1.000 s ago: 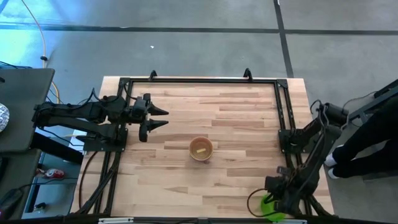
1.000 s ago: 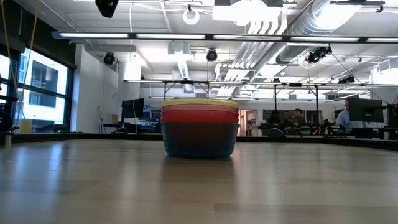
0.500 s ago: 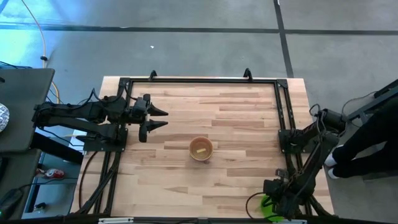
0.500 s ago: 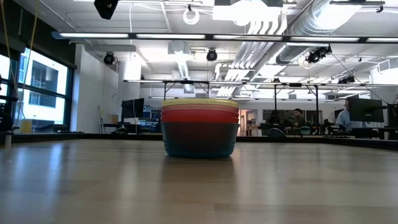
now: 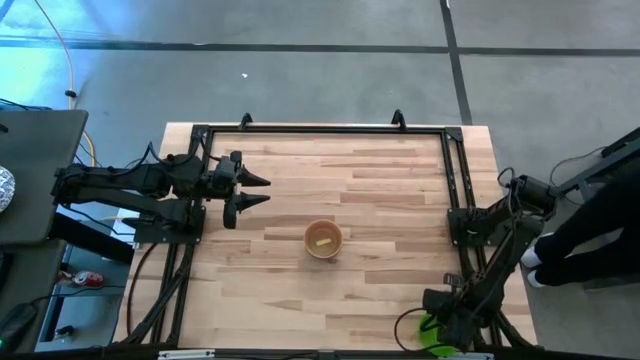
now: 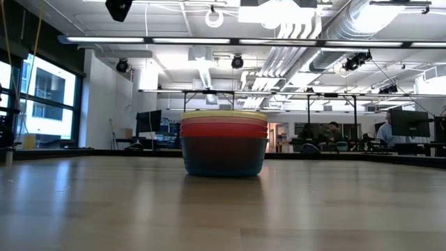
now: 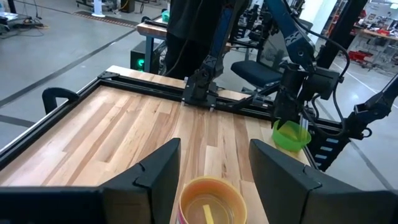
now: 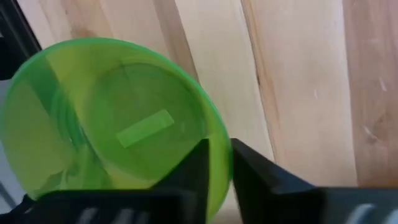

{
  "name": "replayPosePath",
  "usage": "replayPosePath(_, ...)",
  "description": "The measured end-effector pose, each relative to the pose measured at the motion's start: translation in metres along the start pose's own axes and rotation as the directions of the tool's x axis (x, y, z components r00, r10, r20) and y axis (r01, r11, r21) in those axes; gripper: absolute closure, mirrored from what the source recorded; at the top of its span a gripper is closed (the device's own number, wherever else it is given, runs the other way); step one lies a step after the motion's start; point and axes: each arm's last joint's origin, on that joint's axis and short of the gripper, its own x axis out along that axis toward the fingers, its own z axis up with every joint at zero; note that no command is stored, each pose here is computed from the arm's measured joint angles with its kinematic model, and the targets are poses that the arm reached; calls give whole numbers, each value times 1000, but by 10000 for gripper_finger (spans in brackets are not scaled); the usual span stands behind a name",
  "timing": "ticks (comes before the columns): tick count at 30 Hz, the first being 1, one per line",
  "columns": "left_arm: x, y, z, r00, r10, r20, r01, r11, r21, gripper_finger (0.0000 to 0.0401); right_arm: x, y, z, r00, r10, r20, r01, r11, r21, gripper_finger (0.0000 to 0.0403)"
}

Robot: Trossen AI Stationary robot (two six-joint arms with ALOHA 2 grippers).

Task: Nest bowls inside each other
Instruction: Stack the green bowl on top of the yellow bowl

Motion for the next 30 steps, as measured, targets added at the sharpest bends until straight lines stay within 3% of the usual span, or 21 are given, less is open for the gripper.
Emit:
replayPosePath(4, 0, 0, 0, 1000, 0, 0, 0, 1000, 2, 220, -2, 0, 3, 1000, 22, -13, -22, 1000, 12, 395)
replayPosePath(12, -1, 0, -1, 1000, -17, -9, 17, 1000, 10, 220, -12, -4, 20, 998, 68, 9, -68, 993, 93, 399)
replayPosePath(18, -8, 2, -9, 996, -1, -91, 5, 999, 41, 220, -25, -10, 40, 990, 118, 78, -129, 977, 169, 402)
replayPosePath(30, -44, 6, -9, 998, 18, -62, -10, 991, 136, 220, -59, -26, 84, 952, 192, 239, -261, 917, 302, 402)
